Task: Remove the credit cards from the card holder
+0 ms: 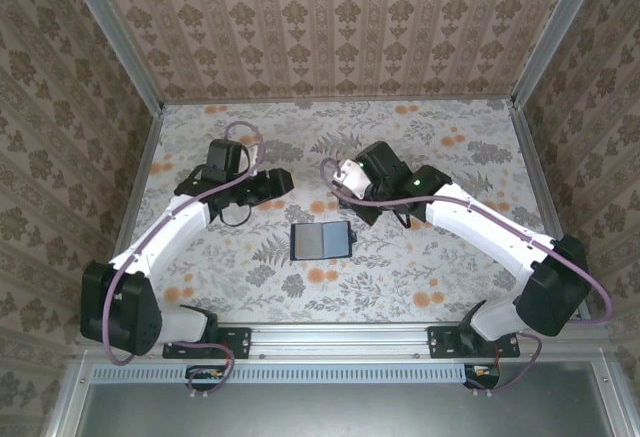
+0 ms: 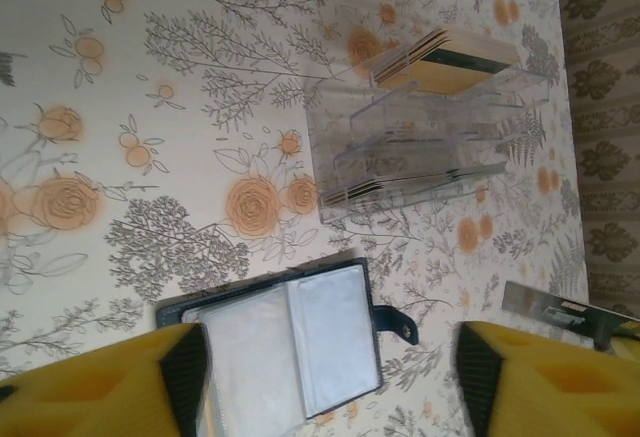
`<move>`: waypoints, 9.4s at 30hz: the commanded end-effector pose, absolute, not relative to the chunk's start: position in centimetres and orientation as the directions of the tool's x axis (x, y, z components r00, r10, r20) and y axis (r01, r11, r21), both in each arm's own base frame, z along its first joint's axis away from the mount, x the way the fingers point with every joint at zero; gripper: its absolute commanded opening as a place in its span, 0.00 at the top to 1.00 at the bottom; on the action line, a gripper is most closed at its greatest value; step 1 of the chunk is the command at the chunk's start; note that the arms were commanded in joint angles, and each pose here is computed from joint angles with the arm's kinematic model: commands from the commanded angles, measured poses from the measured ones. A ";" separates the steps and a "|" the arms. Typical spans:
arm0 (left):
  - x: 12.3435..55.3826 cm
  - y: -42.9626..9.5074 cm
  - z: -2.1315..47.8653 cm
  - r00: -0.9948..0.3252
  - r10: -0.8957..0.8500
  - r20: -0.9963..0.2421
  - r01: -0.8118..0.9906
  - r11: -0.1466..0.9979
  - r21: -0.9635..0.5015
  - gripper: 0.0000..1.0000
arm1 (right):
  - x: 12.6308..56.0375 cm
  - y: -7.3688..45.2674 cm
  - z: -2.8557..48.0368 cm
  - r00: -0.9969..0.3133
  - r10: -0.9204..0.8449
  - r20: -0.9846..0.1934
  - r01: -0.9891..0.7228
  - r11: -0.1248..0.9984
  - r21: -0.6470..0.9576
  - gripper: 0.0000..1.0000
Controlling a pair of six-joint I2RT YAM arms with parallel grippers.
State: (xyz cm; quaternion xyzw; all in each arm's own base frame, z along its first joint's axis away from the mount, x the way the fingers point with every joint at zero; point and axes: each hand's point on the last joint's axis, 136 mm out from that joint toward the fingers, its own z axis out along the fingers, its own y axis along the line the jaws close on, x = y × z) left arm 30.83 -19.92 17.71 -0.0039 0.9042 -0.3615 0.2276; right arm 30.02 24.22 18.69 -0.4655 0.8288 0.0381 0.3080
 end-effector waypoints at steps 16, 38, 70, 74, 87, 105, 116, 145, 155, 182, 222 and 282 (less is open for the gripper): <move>30.6 -16.4 19.2 -0.859 -0.231 -0.458 0.139 0.754 -0.642 0.00 | 34.7 23.3 12.4 -0.022 -0.990 -0.136 -0.798 0.099 -0.595 1.00; 30.5 -15.7 18.9 -0.857 -0.254 -0.448 0.112 0.757 -0.644 0.00 | 35.4 22.0 9.0 -0.018 -0.997 -0.075 -0.817 0.058 -0.574 1.00; 30.4 -15.4 18.3 -0.864 -0.257 -0.433 0.100 0.756 -0.647 0.00 | 37.2 22.4 7.7 -0.092 -0.989 -0.112 -0.811 0.140 -0.568 1.00; 30.4 -15.4 18.3 -0.864 -0.258 -0.431 0.098 0.756 -0.648 0.00 | 37.6 22.5 7.8 -0.112 -0.986 -0.122 -0.803 0.162 -0.573 0.74; 30.3 -15.3 18.2 -0.865 -0.259 -0.429 0.096 0.755 -0.649 0.00 | 39.1 22.5 9.6 -0.181 -0.969 -0.170 -0.744 0.248 -0.620 0.65; 28.5 -17.0 13.6 -0.930 -0.250 -0.270 0.001 0.732 -0.681 0.19 | 34.5 24.2 15.8 -0.641 -0.490 -0.590 -0.508 0.848 -0.152 0.63; 26.8 -20.0 11.2 -0.962 -0.180 -0.205 0.006 0.737 -0.676 0.55 | 30.1 26.4 9.9 -0.888 -0.180 -0.423 -0.270 0.949 0.163 0.78; 24.7 -23.2 5.4 -0.993 -0.071 -0.091 0.007 0.748 -0.663 0.71 | 26.4 25.9 0.1 -0.970 -0.123 -0.211 -0.154 0.978 0.138 0.89; 24.3 -23.9 3.9 -0.998 -0.042 -0.052 0.002 0.756 -0.655 0.73 | 26.2 26.0 -0.1 -0.972 -0.118 -0.201 -0.149 0.978 0.146 0.89; 24.3 -26.9 5.1 -0.999 0.004 -0.055 0.043 0.671 -0.740 0.60 | 26.2 26.3 -0.2 -0.974 -0.112 -0.197 -0.144 0.977 0.158 0.88; 24.9 -24.8 8.1 -0.985 0.015 -0.170 0.129 0.720 -0.681 0.53 | 28.0 23.7 3.7 -0.957 -0.048 -0.285 -0.090 0.987 0.134 0.78; 22.8 -22.9 1.3 -0.998 0.059 -0.002 0.051 0.856 -0.515 1.00 | 28.5 28.1 1.9 -0.987 0.157 -0.024 0.113 0.805 0.582 1.00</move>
